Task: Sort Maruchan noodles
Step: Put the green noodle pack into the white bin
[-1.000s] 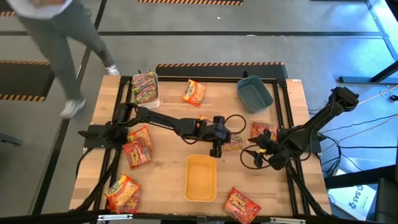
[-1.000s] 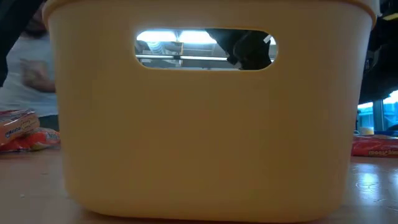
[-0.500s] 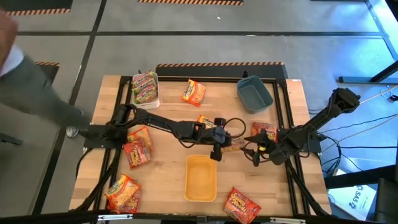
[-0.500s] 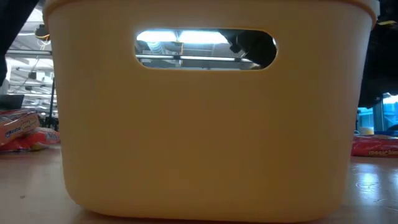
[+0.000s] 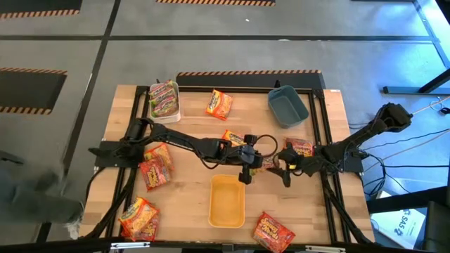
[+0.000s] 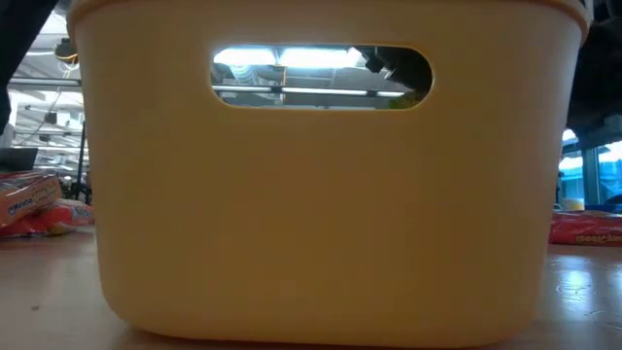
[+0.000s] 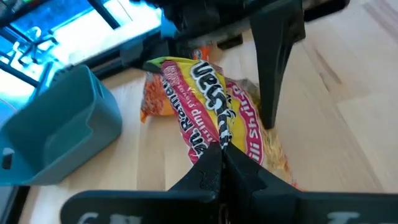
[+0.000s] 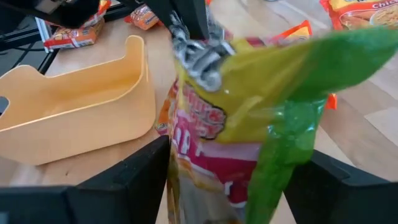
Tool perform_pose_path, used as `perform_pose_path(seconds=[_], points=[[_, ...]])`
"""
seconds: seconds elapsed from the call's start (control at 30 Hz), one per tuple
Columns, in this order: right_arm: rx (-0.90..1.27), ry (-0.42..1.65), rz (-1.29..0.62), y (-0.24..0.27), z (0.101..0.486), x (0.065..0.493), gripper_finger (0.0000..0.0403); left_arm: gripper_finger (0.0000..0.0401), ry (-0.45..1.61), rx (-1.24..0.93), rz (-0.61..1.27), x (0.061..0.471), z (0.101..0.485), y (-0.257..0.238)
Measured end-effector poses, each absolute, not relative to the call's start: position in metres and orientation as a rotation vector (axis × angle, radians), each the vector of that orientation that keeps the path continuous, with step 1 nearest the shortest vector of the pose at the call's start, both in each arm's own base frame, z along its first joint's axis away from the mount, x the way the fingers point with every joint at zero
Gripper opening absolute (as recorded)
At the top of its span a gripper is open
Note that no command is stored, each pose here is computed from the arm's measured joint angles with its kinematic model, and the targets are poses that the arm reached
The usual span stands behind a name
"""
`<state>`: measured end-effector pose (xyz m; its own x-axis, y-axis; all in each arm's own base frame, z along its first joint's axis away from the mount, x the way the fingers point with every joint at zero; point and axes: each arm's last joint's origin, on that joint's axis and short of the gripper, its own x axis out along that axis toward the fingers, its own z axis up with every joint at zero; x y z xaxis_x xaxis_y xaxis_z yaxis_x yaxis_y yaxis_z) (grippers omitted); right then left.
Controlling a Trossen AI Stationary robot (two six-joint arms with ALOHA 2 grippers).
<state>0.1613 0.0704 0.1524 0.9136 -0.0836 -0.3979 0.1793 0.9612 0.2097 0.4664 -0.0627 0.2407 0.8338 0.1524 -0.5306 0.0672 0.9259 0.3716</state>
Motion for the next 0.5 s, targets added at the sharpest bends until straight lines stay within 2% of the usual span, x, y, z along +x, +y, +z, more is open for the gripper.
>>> perform_pose_path(seconds=[0.13,0.4,0.5], points=[[0.233,0.390,-0.112,0.0714,0.1537,0.1618,0.0240,0.0000,0.575,0.398,0.048,0.4665,0.2426,-0.0629],[0.196,0.380,-0.105,0.0715,0.1548,0.1623,0.0118,0.0014,0.575,0.378,0.059,0.4664,0.2425,-0.0631],[0.184,0.374,-0.118,0.0712,0.1550,0.1624,0.0116,0.0028,0.565,0.315,0.083,0.4666,0.2431,-0.0639]])
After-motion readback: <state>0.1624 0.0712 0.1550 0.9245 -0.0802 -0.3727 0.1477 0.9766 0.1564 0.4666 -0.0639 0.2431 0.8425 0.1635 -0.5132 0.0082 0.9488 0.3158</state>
